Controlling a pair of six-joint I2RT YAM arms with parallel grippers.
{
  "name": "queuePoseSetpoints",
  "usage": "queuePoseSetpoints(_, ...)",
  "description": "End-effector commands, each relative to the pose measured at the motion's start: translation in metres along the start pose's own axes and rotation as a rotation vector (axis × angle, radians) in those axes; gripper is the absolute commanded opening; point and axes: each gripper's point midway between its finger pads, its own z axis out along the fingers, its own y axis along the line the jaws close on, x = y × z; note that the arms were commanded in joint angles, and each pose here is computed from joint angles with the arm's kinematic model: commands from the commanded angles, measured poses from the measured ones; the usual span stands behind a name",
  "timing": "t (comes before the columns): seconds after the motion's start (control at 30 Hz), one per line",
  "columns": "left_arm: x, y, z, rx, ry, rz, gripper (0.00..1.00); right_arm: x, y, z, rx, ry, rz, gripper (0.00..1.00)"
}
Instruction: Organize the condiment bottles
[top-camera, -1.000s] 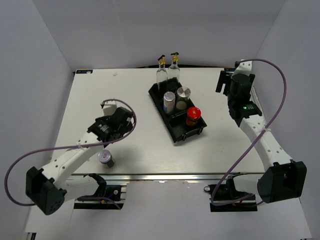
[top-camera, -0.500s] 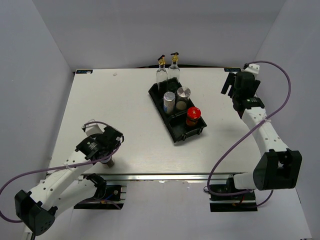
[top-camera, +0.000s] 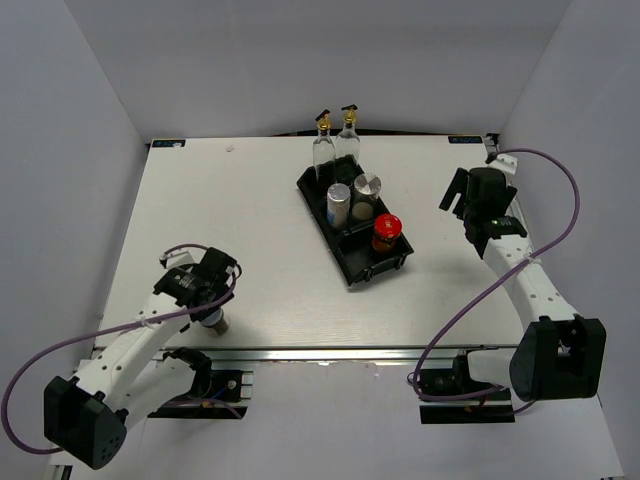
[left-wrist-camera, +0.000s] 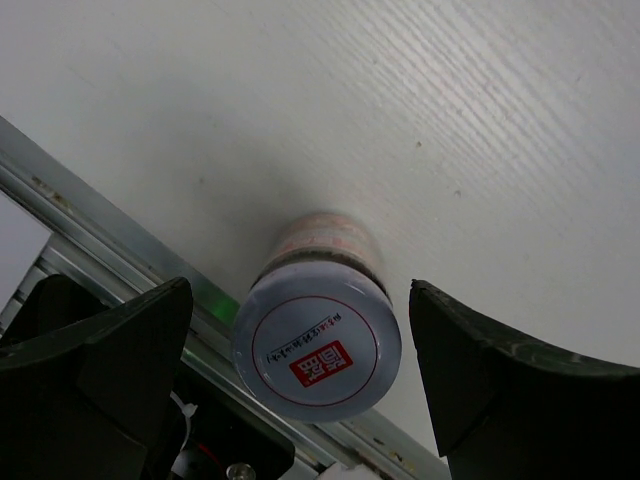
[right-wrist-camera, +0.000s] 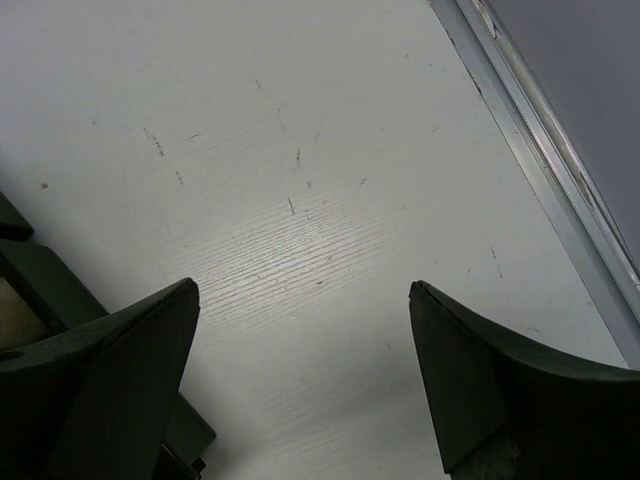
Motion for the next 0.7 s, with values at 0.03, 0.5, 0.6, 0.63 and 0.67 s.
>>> queuePoseSetpoints(0.03,0.020,-0.001,-0.004,0.057,0.090,0.008,0.98,-0.013,-0.002,0.000,0.016,-0.059,0.041,0.89)
queuePoseSetpoints(0.5,0.022,-0.013,-0.003,0.083,0.118,0.054,0.76,-0.008,-0.008,0.003,0.052,-0.040,0.033,0.90)
queuePoseSetpoints(0.6,0.014,-0.023,-0.011,0.138,0.106,0.038,0.52,-0.008,-0.008,0.003,0.055,-0.040,0.034,0.89)
queuePoseSetpoints(0.63,0.012,-0.026,-0.014,0.159,0.104,0.034,0.47,-0.008,-0.009,0.003,0.056,-0.040,0.034,0.89)
queuePoseSetpoints(0.67,0.005,-0.031,-0.019,0.185,0.089,0.027,0.42,-0.007,-0.009,0.002,0.056,-0.040,0.034,0.89)
